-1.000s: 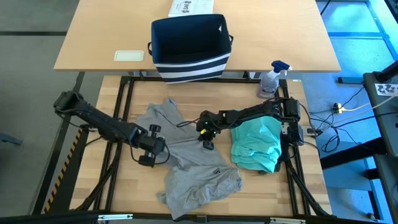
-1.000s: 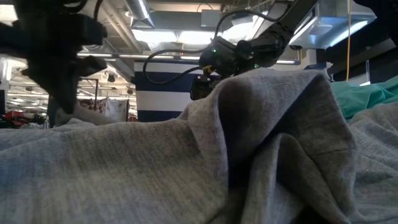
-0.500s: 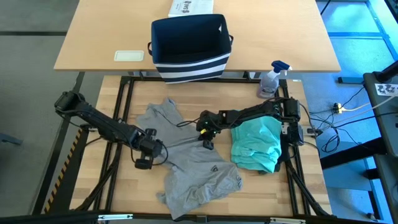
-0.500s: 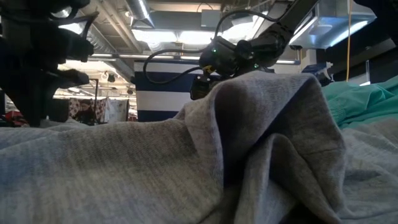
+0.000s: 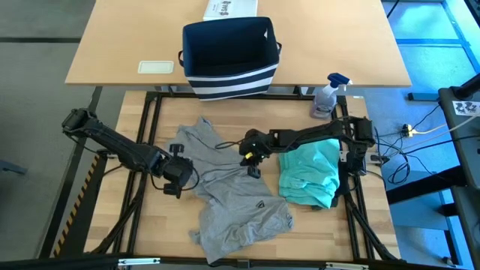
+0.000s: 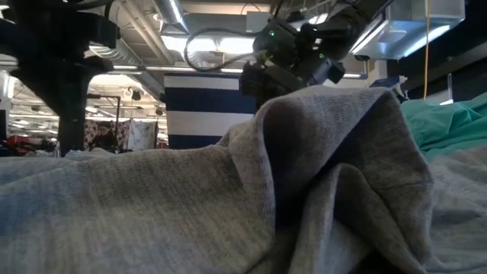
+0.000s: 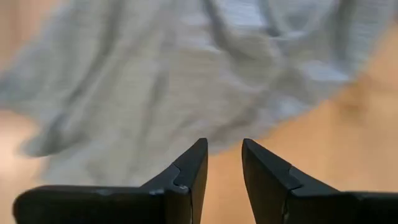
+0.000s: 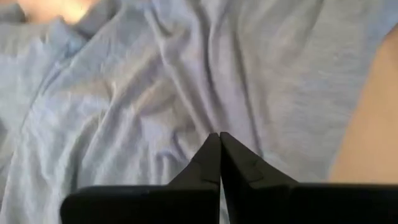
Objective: Fold Laundry from Bin
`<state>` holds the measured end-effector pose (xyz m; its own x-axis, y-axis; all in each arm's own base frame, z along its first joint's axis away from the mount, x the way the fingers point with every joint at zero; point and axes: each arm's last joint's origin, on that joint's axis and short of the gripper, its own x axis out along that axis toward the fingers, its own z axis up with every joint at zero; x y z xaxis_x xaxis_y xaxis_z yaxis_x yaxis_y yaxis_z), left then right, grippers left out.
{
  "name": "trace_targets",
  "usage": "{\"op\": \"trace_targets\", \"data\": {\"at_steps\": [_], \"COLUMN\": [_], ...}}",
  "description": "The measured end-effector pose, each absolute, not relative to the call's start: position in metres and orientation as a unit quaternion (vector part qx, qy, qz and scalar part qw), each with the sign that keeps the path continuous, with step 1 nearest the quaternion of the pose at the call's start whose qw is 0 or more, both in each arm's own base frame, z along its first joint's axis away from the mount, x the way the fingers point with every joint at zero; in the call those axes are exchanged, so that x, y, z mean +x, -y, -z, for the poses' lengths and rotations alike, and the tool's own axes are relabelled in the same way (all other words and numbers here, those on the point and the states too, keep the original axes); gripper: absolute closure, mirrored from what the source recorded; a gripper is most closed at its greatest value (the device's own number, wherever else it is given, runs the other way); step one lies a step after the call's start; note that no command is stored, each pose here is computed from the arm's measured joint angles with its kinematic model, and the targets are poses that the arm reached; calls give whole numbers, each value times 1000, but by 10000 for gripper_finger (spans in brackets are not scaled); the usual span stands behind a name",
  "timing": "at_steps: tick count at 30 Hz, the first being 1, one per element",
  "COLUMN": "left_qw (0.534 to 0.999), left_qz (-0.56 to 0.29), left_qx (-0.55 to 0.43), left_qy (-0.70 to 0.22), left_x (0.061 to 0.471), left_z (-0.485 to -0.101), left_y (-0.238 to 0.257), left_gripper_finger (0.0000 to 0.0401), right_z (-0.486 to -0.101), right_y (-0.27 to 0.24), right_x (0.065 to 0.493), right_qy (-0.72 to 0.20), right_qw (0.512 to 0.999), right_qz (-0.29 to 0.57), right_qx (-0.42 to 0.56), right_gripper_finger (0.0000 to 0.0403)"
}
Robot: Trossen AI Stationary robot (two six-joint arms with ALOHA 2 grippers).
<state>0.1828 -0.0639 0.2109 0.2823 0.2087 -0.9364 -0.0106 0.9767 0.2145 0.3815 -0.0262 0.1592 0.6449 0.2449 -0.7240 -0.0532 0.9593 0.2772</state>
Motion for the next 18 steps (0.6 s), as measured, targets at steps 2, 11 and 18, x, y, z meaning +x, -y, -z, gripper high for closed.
{"op": "trace_targets", "data": {"at_steps": [2, 11, 18], "left_qw": [800, 808, 825], "left_qz": [-98, -128, -133], "left_qx": [101, 104, 61], "left_qy": [-583, -565, -545], "left_x": [183, 194, 194], "left_z": [-211, -184, -156], "left_y": [61, 33, 2], "left_gripper_finger": [306, 317, 339], "right_z": [-159, -164, -166], "right_y": [20, -51, -108], "right_x": [381, 386, 381], "right_qy": [-415, -379, -351], "right_qw": [898, 901, 906], "right_qz": [-91, -200, -232], "right_qx": [114, 70, 47], "right_gripper_finger": [399, 383, 390]}}
